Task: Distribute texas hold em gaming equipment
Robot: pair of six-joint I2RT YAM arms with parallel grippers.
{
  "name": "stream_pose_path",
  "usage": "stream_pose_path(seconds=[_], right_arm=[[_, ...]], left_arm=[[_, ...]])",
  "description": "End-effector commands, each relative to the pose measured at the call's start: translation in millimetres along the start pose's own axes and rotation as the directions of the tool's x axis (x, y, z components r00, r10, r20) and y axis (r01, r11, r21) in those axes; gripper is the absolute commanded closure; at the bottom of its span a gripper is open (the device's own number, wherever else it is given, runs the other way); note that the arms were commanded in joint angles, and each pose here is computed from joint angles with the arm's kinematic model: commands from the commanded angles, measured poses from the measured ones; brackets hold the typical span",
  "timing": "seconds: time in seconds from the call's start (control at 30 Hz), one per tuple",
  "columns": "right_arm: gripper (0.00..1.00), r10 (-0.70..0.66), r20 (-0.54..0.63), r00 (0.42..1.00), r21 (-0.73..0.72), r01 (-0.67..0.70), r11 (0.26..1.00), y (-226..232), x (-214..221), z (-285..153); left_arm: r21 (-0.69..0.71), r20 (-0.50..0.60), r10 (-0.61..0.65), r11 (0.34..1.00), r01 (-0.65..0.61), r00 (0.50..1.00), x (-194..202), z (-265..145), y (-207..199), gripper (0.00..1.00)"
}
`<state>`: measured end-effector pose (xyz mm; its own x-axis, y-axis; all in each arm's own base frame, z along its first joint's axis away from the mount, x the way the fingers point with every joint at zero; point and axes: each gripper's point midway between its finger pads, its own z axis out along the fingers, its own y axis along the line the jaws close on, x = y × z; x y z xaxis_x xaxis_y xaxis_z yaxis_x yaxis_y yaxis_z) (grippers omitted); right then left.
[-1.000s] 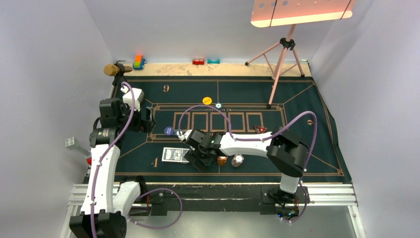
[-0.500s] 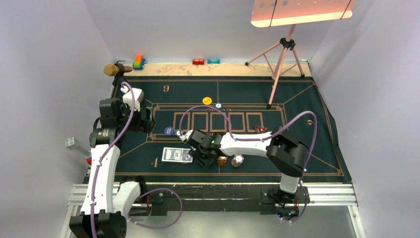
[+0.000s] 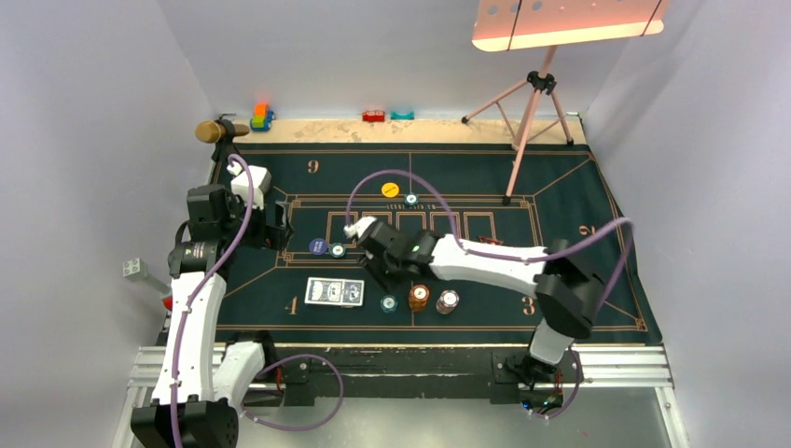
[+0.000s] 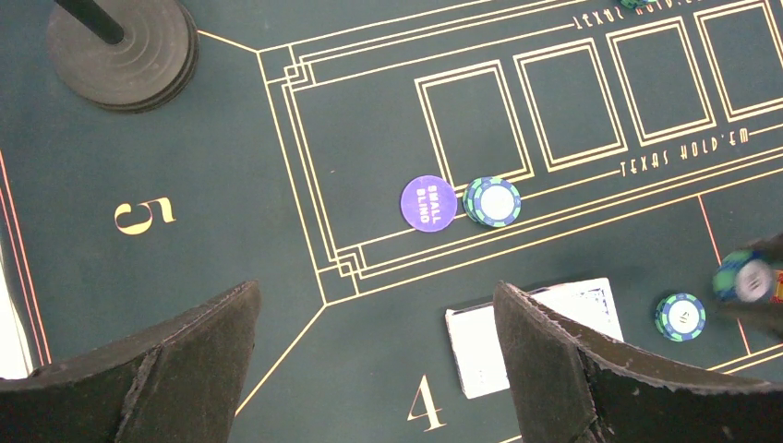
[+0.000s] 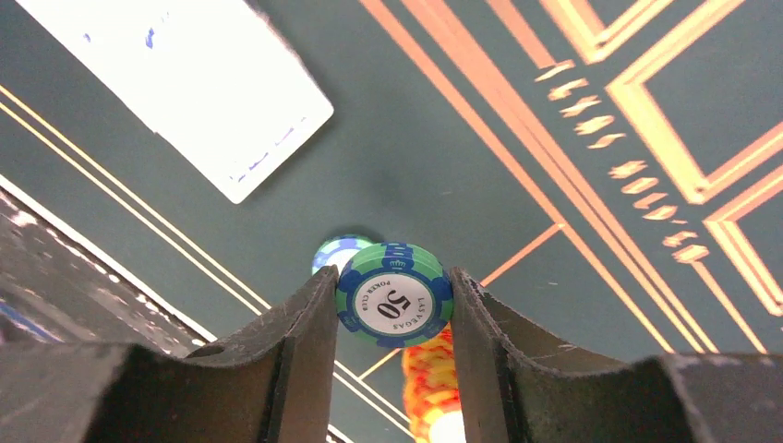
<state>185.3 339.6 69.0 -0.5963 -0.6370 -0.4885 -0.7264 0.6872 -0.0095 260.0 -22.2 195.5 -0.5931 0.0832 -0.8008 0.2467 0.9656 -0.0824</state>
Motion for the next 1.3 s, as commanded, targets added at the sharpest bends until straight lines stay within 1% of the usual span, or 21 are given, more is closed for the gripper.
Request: stream_pose_path(seconds=[0.0,0.07,0.17,0.27,0.33,0.4,0.53,0.67,0.83,1.03,1.07,1.17,1.2,1.27], right_arm=[[1.0,0.191,0.207,0.96,0.066,-0.208,0.976,-58,-54,-54],[1.0,0.257,0.219,0.941,0.118,-0.287,0.951,-89,-48,-62],[1.0,0.378,0.198,0.904,0.176,-0.412,0.894,-129,-24,-65],[1.0,0.501,0.185,0.846,0.222,-0.532,0.817,-154,10,-63],[1.0,0.578,0.184,0.795,0.265,-0.607,0.749,-170,35,-63],[1.0,0.646,0.182,0.742,0.289,-0.668,0.686,-176,59,-62],[1.0,0.764,0.203,0.613,0.347,-0.774,0.529,-183,108,-57],[1.0,0.813,0.228,0.536,0.359,-0.822,0.442,-187,132,-53],[1.0,0.842,0.248,0.48,0.361,-0.852,0.379,-196,139,-47],[1.0,0.846,0.29,0.448,0.408,-0.857,0.314,-209,147,-39],[0.99,0.846,0.291,0.447,0.411,-0.857,0.312,-210,148,-37],[0.93,0.851,0.277,0.447,0.43,-0.849,0.306,-209,154,-30],[0.88,0.854,0.271,0.443,0.441,-0.846,0.299,-209,157,-28],[0.73,0.857,0.261,0.443,0.451,-0.841,0.298,-209,159,-25]], left_arm=[[-0.004,0.034,0.026,1.0,-0.025,0.999,-8,-5,1,0.0],[-0.004,0.034,0.024,1.0,-0.024,0.999,-8,-5,1,0.0],[-0.002,0.035,0.026,1.0,-0.026,0.999,-9,-5,1,0.0],[0.0,0.035,0.026,1.0,-0.026,0.999,-9,-4,0,0.0],[0.002,0.036,0.025,1.0,-0.025,0.999,-9,-5,0,0.0],[0.005,0.033,0.026,1.0,-0.026,0.999,-9,-5,-1,0.0],[0.009,0.032,0.025,1.0,-0.025,0.999,-8,-4,-1,0.0],[0.013,0.028,0.023,1.0,-0.024,0.999,-8,-3,-1,0.0],[0.013,0.027,0.024,1.0,-0.024,0.999,-7,-3,-1,0.0],[0.012,0.03,0.026,1.0,-0.027,0.999,-7,-4,-1,0.0],[0.014,0.029,0.027,1.0,-0.027,0.999,-7,-4,-2,0.0],[0.014,0.031,0.028,0.999,-0.029,0.999,-7,-4,-2,0.0],[0.014,0.03,0.028,1.0,-0.028,0.999,-7,-4,-2,0.0],[0.015,0.03,0.029,0.999,-0.029,0.999,-7,-4,-2,0.0]])
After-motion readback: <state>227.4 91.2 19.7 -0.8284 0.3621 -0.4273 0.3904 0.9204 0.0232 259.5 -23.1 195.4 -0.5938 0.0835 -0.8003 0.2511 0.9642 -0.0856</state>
